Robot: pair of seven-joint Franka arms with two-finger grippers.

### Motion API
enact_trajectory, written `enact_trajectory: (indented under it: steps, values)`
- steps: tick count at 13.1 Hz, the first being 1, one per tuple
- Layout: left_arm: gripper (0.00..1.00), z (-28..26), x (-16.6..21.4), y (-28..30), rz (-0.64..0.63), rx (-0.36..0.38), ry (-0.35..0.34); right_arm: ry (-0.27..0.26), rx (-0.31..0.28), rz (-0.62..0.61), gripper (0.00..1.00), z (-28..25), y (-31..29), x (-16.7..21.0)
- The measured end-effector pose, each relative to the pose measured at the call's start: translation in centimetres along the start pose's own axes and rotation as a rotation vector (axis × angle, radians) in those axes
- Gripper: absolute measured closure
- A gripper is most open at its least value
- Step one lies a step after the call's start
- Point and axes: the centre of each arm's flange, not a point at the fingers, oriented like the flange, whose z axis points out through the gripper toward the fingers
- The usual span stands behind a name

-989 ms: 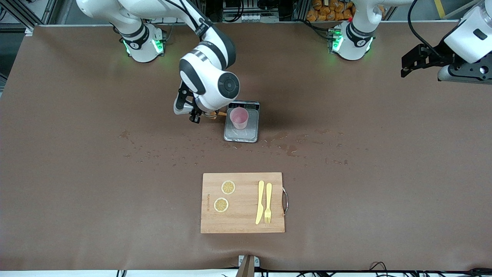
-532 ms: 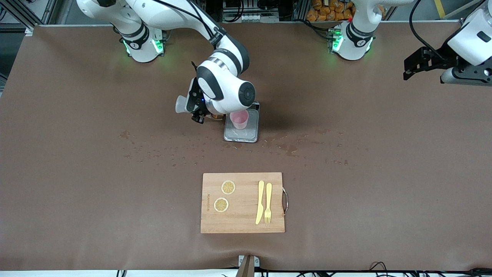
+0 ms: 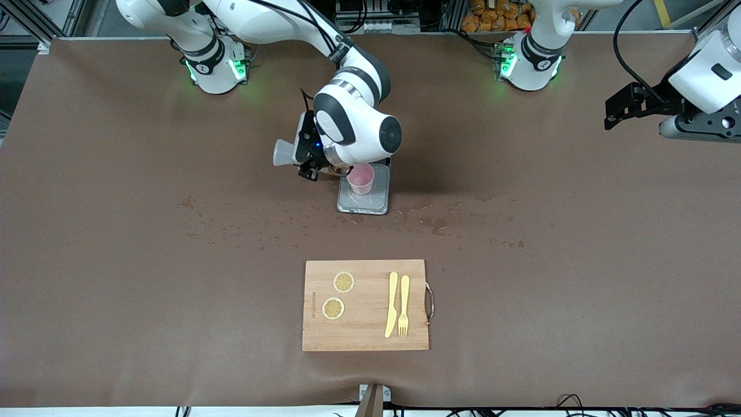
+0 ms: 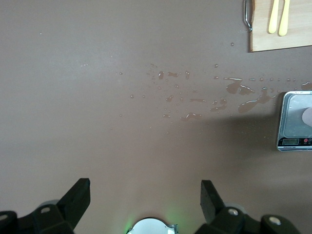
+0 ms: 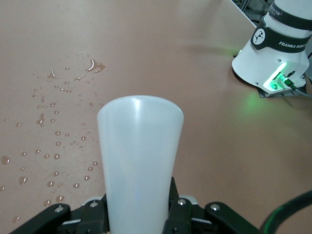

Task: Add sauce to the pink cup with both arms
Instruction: 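Tilt the bottle over the cup and squeeze sauce in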

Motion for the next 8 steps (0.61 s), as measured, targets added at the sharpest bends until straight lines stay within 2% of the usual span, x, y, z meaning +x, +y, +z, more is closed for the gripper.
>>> enact_trajectory:
  steps: [4, 8]
  values:
    - [0.0, 0.0, 0.0, 0.0, 0.019, 0.0, 0.0, 0.045, -0.029, -0.003, 0.62, 0.9, -0.5, -1.7]
    - [0.0, 0.0, 0.0, -0.1, 0.019, 0.0, 0.0, 0.048, -0.031, 0.0, 0.62, 0.5, -0.7, -2.1]
